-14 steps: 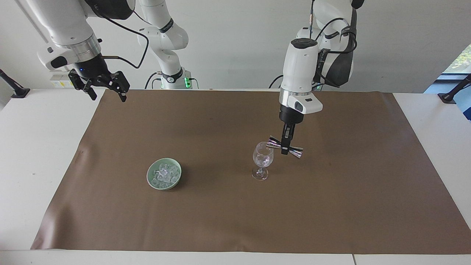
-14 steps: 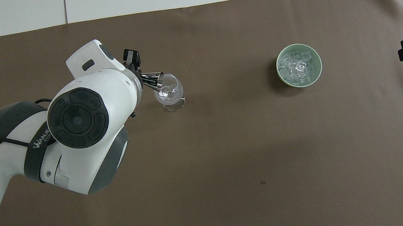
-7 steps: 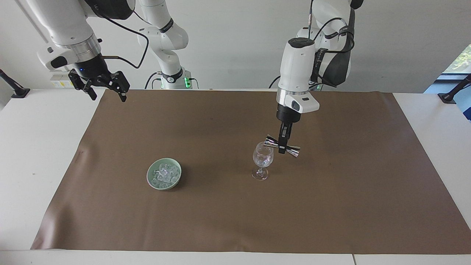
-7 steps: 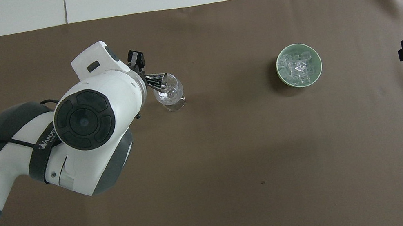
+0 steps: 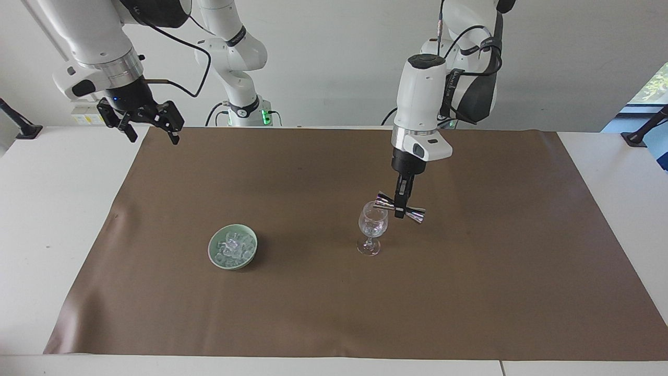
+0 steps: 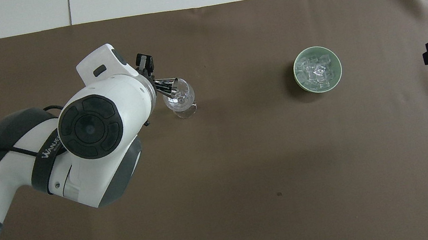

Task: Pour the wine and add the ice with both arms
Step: 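Rotate the left gripper further, tipping the silver cup over the glass, then turn the silver cup upright and withdraw the left gripper from the glass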

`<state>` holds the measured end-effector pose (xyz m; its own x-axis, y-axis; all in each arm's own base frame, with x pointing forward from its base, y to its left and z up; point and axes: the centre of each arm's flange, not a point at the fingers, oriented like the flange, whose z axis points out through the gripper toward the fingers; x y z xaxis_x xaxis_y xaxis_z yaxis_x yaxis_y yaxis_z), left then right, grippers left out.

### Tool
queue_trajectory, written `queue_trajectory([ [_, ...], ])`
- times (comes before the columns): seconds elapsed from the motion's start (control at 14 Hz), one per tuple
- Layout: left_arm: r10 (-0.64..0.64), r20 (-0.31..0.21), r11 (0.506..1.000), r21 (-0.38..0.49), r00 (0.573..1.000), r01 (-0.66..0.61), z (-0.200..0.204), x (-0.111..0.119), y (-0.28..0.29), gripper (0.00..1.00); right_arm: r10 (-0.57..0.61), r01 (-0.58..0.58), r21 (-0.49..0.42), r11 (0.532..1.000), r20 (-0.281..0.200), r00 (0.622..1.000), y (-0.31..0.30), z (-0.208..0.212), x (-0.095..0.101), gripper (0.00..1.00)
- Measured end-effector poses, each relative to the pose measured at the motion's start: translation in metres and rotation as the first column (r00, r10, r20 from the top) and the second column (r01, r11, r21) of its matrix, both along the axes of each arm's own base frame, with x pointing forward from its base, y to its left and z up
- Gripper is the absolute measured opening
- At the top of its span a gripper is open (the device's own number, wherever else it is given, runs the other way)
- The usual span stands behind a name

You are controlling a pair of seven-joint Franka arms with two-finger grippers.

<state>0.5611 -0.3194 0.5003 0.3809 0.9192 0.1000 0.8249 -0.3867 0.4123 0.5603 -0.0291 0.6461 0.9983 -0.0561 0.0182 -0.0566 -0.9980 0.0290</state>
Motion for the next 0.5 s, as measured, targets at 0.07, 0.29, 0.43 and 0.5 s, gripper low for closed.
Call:
queue_trajectory([
  [0.07,0.002,0.0,1.0,0.0,1.0,-0.002,0.0,0.0,0.001,0.22,0.0,0.0,0.0,1.0,0.0,1.0,0.0,0.0,0.0,1.0],
  [0.29,0.019,-0.002,1.0,-0.002,1.0,-0.019,0.0,0.003,0.005,0.22,0.0,0.0,0.0,1.0,0.0,1.0,0.0,0.0,0.0,1.0],
  [0.43,0.04,-0.027,0.999,-0.012,0.999,-0.04,-0.002,0.003,0.009,0.22,0.0,0.0,0.0,1.0,0.0,1.0,0.0,0.0,0.0,1.0],
  [0.5,0.061,-0.053,0.997,-0.034,0.997,-0.063,-0.003,0.005,0.013,0.22,0.0,0.0,0.0,1.0,0.0,1.0,0.0,0.0,0.0,1.0],
])
